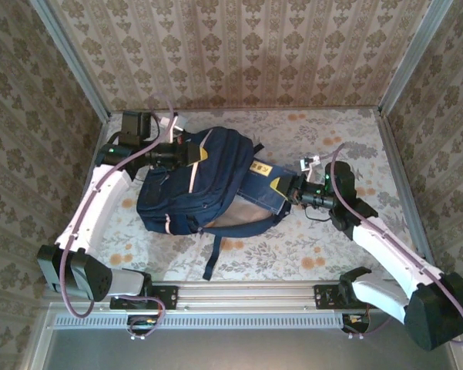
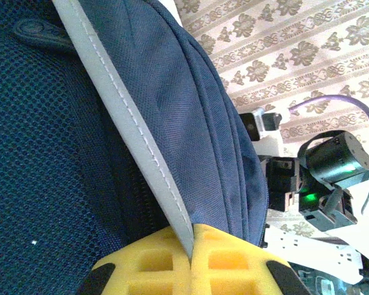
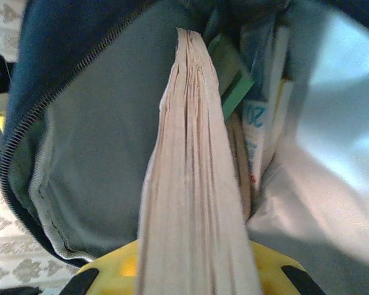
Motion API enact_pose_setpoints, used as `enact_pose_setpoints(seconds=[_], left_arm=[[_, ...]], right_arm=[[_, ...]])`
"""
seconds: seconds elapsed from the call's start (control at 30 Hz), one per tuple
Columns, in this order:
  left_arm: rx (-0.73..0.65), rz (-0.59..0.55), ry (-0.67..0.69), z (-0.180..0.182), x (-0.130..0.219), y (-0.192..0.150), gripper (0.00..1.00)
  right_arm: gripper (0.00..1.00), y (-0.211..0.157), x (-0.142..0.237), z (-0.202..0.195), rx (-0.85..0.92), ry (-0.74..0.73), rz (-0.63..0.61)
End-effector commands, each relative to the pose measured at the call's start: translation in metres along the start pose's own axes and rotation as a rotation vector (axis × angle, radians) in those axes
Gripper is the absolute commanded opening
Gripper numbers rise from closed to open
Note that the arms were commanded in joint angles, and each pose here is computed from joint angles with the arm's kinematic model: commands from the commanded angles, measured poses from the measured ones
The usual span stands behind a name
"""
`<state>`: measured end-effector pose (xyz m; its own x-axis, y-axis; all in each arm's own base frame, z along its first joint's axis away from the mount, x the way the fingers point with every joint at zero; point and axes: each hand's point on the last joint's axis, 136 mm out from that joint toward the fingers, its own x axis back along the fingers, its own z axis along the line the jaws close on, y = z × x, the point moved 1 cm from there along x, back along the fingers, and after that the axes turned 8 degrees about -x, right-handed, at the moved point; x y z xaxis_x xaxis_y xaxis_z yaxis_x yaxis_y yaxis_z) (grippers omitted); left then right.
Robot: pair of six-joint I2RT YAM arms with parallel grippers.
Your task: Pack books, pencil case, and school supplies into a backpack
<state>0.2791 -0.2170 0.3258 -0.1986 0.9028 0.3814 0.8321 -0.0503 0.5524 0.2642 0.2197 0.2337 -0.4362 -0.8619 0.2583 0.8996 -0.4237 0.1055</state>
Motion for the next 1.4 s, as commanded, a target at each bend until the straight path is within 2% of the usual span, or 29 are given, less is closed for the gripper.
enact_pose_setpoints(seconds=[0.0,0.17,0.27,0.37,0.5,0.53,0.57,0.63,0.7,0.8,0.87,1.03,1.23,1.37], left_arm=[[-0.206,-0.085,-0.181,-0.061,0.025,0.017,0.00],[-0.207,-0.099,-0.188,-0.062,0.026,0.018,0.00],[-0.208,-0.098,-0.193,-0.063,0.026,0.017,0.00],[-0.209,-0.097,-0.197,-0.063,0.027,0.016,0.00],[-0.201,-0.108,-0.194,-0.060,0.027,0.018,0.00],[-0.197,-0.114,-0.199,-0.059,0.027,0.019,0.00],[-0.193,-0.116,-0.202,-0.058,0.026,0.020,0.00],[-0.183,-0.121,-0.205,-0.055,0.025,0.021,0.00],[-0.175,-0.124,-0.199,-0.051,0.024,0.023,0.00],[-0.153,-0.136,-0.176,-0.042,0.024,0.027,0.00],[-0.141,-0.147,-0.164,-0.038,0.025,0.030,0.00],[-0.106,-0.199,-0.110,-0.019,0.028,0.039,0.00],[-0.064,-0.242,-0.051,-0.001,0.028,0.046,0.00],[-0.040,-0.242,0.001,0.011,0.020,0.046,0.01]], right_arm=[[0.00,-0.008,-0.014,0.043,0.084,0.102,0.045],[0.00,-0.004,-0.053,0.036,0.084,0.010,0.036],[0.00,0.010,-0.079,0.027,0.035,-0.035,-0.033],[0.00,0.023,-0.116,0.011,-0.053,-0.064,-0.075],[0.00,0.026,-0.174,0.006,-0.126,-0.062,-0.050],[0.05,0.026,-0.190,0.006,-0.138,-0.050,-0.049],[0.14,0.026,-0.202,0.007,-0.139,-0.044,-0.049],[0.46,0.028,-0.225,0.004,-0.138,-0.050,-0.052],[0.63,0.033,-0.232,0.002,-0.148,-0.040,-0.082],[0.79,0.043,-0.217,-0.001,-0.120,-0.033,-0.154],[0.85,0.047,-0.201,-0.001,-0.066,-0.057,-0.180],[0.94,0.040,-0.161,0.000,0.109,-0.155,-0.150],[0.96,0.041,-0.109,-0.026,0.140,-0.274,-0.192],[0.93,0.044,-0.066,-0.037,0.162,-0.297,-0.260]])
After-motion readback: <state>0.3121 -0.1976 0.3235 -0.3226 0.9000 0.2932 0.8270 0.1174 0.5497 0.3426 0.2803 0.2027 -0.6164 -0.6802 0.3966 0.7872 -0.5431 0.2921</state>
